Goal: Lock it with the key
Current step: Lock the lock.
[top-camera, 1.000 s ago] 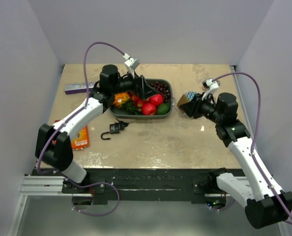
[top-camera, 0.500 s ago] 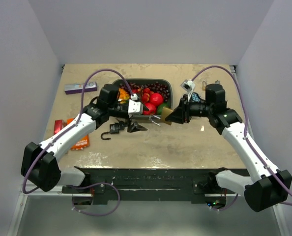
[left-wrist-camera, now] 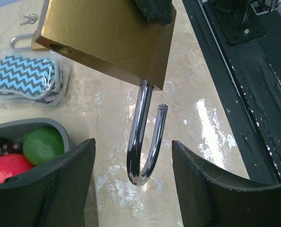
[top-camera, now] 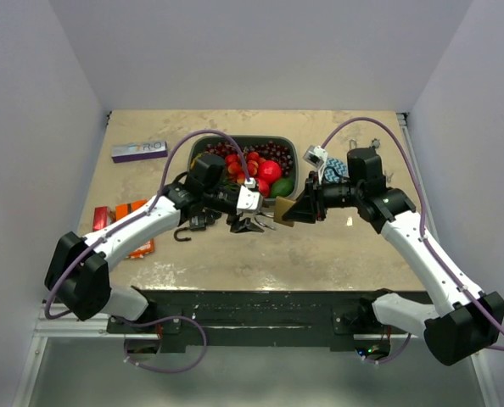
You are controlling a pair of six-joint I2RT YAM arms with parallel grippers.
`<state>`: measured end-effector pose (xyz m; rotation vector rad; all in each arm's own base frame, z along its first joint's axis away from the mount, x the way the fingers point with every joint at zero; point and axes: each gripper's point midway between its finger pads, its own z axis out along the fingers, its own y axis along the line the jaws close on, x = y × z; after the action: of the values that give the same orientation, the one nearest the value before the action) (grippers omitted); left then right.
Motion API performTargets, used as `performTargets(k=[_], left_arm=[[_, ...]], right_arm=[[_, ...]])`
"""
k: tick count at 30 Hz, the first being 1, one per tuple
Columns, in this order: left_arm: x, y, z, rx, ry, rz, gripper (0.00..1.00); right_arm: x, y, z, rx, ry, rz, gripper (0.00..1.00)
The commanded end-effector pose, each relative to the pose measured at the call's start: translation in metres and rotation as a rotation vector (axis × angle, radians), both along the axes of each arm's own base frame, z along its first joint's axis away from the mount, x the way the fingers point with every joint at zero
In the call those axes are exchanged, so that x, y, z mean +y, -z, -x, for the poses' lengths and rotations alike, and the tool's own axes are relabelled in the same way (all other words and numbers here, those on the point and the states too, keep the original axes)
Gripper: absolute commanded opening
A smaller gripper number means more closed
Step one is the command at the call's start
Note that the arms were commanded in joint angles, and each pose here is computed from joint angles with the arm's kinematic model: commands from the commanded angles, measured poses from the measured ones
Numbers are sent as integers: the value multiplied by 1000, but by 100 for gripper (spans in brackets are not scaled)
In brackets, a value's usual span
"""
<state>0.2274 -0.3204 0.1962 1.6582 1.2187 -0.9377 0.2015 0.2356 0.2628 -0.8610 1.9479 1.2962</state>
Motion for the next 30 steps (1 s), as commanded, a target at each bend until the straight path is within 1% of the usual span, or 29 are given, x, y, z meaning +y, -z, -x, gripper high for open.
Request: performTargets(k=[1,2,5,6,8,9,10,12,13,14,15,17,18,19,21,22,23,25,26,27,30], left_arm=[[-6,-2,-4,-58,34,18,68],[-7,-2,-4,-52,32,18,68],[-9,-3,-4,-47,40,23,60],[-9,-3,-4,-46,41,24,54],[-9,-3,-4,-48,44,27,47],[-10,-3,-3,-47,48,27,41],[-10,-4,-2,-46,51,29,38],[-9,-6,-2,-46,54,34,29],[-10,-8,0,-45,60,39,22],[-10,-9,0,-40,56,41,12],[-10,-11,1,-38,53,45,0],[-9,-15,2,-21,34,60,0],[-9,-16,4,-22,31,63,0],[-7,-20,5,-31,29,70,0],[-4,-15,10,-15,28,59,0],[-2,-14,12,-16,30,54,0],[2,-8,15,-10,36,38,0],[5,-4,19,-6,43,27,0],[6,-2,21,0,44,21,0],[6,-1,21,2,47,21,0],[7,0,23,27,47,22,0]], right_arm=[[6,-44,6,-138,-71,-84,0],[6,-45,6,-140,-74,-86,0],[8,-45,6,-136,-81,-88,0],[8,-46,6,-141,-81,-88,0],[8,-46,6,-139,-84,-89,0],[8,-46,5,-139,-83,-90,0],[8,-46,5,-137,-83,-89,0],[9,-45,3,-133,-81,-87,0],[9,-44,3,-133,-78,-85,0],[9,-42,2,-127,-75,-81,0],[9,-39,1,-124,-73,-77,0],[8,-35,-1,-113,-60,-67,0],[9,-32,-2,-103,-59,-63,9],[9,-32,-3,-97,-49,-62,36],[8,-29,-7,-95,-32,-51,61],[7,-28,-9,-98,-17,-44,68],[6,-28,-11,-100,-8,-39,80],[3,-26,-16,-104,17,-26,87],[2,-24,-17,-101,27,-21,97],[0,-25,-19,-106,34,-18,99],[-5,-25,-24,-132,62,-7,99]])
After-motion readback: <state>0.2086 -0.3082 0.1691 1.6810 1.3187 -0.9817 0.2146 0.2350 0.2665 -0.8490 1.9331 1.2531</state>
